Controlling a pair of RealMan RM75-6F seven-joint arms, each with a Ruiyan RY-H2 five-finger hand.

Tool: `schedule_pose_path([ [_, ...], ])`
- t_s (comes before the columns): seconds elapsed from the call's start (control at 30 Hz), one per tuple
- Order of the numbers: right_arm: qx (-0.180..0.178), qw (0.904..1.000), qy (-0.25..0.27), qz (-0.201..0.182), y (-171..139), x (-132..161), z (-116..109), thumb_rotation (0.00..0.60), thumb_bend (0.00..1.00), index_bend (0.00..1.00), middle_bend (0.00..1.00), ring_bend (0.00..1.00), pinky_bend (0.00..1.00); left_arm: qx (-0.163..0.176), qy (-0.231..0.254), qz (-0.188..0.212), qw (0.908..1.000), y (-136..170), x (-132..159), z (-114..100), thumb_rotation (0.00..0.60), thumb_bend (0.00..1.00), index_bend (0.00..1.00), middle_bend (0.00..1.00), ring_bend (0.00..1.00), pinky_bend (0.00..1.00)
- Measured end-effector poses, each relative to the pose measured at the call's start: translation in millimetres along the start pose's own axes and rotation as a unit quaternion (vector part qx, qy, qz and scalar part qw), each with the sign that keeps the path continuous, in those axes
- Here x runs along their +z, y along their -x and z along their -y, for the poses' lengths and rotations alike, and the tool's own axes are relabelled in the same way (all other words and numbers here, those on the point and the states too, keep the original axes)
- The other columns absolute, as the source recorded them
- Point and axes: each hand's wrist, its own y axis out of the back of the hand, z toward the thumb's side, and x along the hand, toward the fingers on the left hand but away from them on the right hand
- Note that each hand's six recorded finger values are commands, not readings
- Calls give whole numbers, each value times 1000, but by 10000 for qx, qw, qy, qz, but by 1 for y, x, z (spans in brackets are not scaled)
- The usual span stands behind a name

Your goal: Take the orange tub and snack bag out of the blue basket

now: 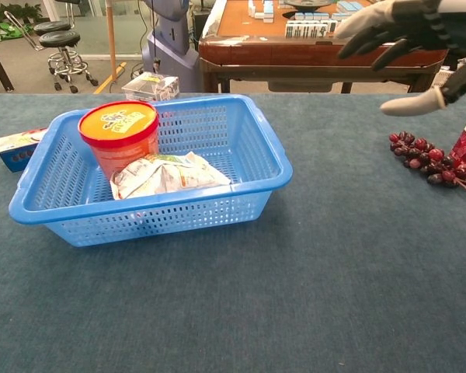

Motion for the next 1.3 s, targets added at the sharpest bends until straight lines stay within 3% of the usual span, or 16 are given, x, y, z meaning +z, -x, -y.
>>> schedule_pose_path([
  [0.23, 508, 9973, 537, 14, 48, 21, 17, 600, 114, 72, 117, 59, 142, 15, 6, -30, 10000, 2, -3, -1, 600, 288, 0, 0, 0, 0],
  [0.47, 1002, 9925, 695, -12, 92, 40, 44, 600, 7, 40, 68, 6, 142, 5, 15, -40, 10000, 3, -4, 0, 600, 287, 0, 0, 0, 0],
  [0.87, 1137, 9900, 828, 105, 155, 58, 82, 600, 0, 38, 65, 3, 142, 43, 51, -91, 9999, 6, -9, -3, 600, 288, 0, 0, 0, 0],
  [1.3, 1118, 9874, 1116, 132, 195, 76, 107, 600, 0, 38, 65, 2, 142, 35, 38, -186, 9998, 6, -16, -3, 600, 288, 0, 0, 0, 0],
])
